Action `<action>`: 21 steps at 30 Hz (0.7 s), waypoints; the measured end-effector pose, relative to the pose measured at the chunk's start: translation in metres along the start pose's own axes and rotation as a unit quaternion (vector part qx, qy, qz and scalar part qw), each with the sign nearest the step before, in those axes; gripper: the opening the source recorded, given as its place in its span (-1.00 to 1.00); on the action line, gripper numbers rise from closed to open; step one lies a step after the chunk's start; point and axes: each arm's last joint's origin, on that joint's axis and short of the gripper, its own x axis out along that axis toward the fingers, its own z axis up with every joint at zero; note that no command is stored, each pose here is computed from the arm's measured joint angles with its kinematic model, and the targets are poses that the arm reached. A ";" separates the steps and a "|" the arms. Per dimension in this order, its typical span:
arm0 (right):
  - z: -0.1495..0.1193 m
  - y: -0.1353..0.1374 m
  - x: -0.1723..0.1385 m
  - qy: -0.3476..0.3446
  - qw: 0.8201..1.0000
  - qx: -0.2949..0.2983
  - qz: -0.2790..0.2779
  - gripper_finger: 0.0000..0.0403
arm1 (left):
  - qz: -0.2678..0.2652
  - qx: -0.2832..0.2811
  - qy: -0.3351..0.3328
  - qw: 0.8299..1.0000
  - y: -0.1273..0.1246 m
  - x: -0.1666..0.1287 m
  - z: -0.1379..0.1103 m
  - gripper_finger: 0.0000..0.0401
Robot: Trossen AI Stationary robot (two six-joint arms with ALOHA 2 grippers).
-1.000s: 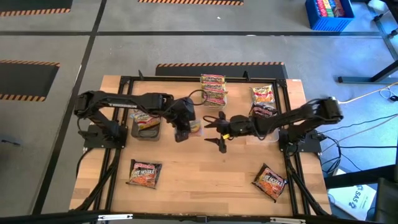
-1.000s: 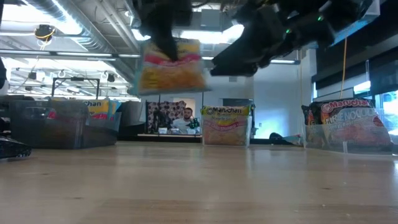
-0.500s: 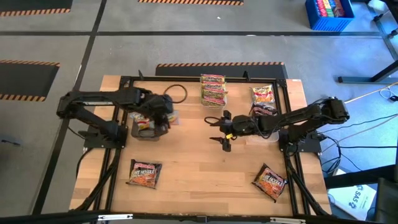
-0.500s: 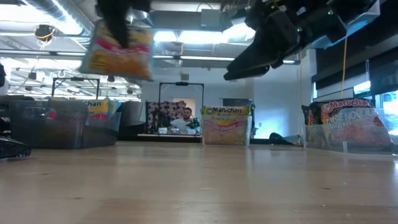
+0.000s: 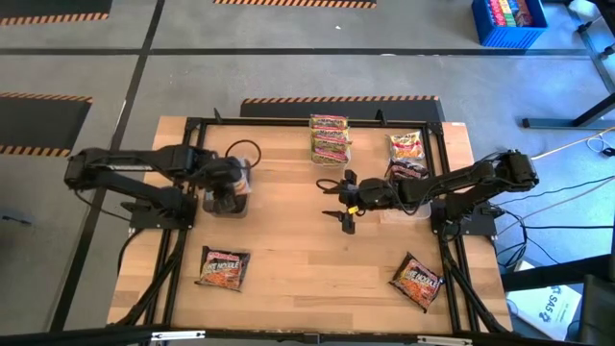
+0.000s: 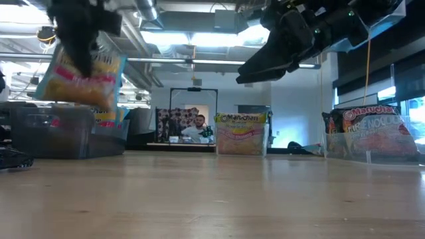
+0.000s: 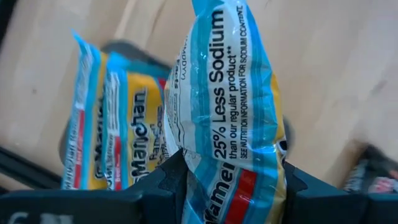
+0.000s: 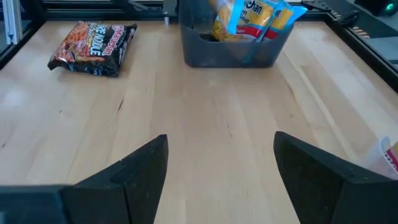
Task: Sort Maruchan noodles
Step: Put the bottom blue noodle pack into the black bin
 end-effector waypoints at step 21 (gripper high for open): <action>0.000 0.000 0.000 0.000 1.000 0.014 0.001 0.36 | 0.004 -0.038 0.017 0.999 0.010 0.077 -0.025 -0.37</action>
